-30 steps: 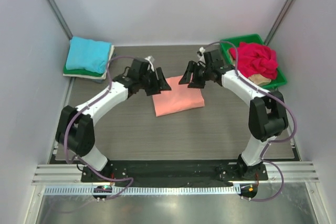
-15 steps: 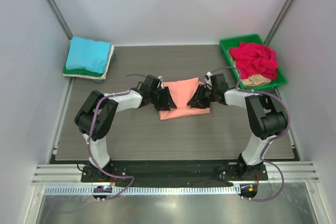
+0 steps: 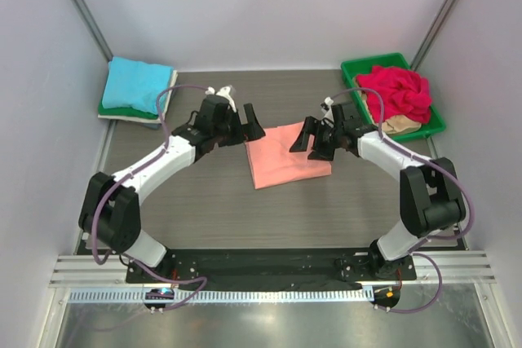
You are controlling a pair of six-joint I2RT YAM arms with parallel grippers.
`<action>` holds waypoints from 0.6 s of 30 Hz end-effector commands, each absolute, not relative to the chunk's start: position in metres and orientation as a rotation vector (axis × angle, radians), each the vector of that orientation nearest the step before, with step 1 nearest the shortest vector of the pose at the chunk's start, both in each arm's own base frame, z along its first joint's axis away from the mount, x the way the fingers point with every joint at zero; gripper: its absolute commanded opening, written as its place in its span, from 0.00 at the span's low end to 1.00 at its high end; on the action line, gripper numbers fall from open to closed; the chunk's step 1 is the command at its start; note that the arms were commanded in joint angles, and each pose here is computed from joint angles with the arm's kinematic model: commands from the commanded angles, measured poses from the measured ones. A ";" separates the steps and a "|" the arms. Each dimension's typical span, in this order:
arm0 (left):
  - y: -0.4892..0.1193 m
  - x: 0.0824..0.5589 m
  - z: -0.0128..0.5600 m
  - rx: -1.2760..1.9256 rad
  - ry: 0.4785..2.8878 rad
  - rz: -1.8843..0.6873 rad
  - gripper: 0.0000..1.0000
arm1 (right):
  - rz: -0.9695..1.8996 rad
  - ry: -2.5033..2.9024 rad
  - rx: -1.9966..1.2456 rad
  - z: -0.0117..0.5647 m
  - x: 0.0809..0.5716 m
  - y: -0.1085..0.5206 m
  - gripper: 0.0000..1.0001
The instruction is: Fold and stack the t-shirts
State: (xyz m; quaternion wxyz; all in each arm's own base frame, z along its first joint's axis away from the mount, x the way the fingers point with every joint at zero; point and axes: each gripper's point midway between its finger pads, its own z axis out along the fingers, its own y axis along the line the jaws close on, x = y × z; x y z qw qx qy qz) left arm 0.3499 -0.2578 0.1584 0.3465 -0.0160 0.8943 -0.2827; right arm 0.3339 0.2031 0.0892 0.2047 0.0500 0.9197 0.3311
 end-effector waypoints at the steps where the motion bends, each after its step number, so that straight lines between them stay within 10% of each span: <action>1: -0.227 0.386 0.123 -0.149 2.373 -0.648 1.00 | 0.894 2.492 0.062 0.130 0.332 0.200 0.82; 18: -0.248 0.409 0.029 -0.523 2.397 -0.848 0.74 | 0.895 2.525 0.008 0.134 0.302 0.194 0.83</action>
